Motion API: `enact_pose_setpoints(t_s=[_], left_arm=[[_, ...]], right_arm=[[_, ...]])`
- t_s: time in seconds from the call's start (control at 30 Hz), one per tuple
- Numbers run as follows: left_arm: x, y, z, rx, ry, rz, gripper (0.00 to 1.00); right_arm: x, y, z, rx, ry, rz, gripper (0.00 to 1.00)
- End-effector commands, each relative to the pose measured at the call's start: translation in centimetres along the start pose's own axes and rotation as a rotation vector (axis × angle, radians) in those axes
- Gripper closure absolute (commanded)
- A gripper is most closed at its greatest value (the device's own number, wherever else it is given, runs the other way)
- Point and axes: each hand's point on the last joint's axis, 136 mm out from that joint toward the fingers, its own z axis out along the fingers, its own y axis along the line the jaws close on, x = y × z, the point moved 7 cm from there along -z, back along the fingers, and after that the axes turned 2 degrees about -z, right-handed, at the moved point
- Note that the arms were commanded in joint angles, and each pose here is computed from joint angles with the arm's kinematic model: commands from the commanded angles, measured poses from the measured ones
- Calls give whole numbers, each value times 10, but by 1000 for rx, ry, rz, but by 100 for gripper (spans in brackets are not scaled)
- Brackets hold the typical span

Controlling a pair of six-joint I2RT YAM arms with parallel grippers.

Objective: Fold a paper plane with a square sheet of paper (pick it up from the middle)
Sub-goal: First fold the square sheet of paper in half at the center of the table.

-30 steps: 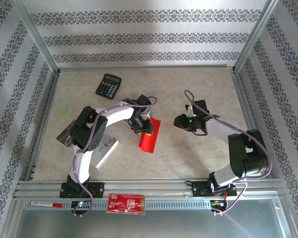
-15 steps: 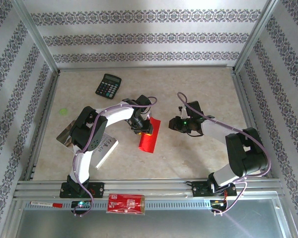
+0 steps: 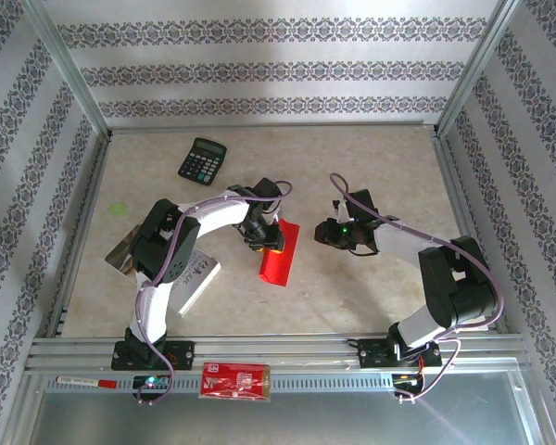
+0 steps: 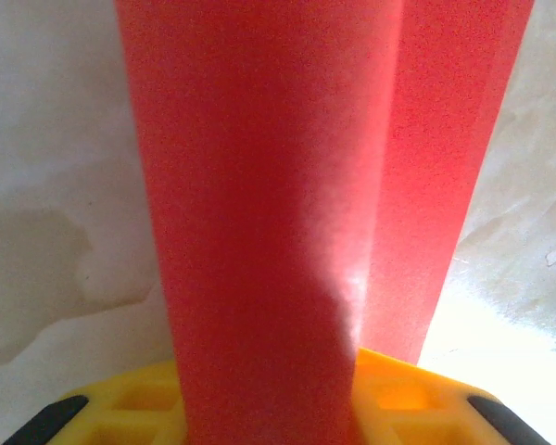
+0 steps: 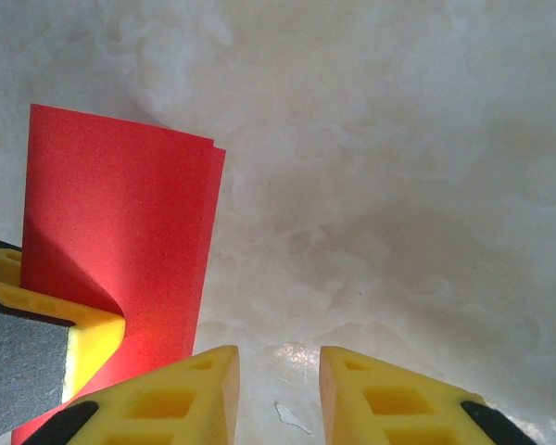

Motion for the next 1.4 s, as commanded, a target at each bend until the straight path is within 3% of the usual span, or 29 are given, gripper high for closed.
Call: enact_pose_setpoints(t_s=[0.0, 0.27, 1.37], left_arm=[[12, 23, 42, -108, 48, -28, 67], [14, 24, 40, -116, 61, -7, 62], [17, 26, 48, -164, 104, 41, 62]], right_arm=[[-6, 4, 1, -8, -17, -7, 71], [-6, 4, 2, -4, -14, -7, 71], [-6, 3, 2, -1, -11, -7, 71]])
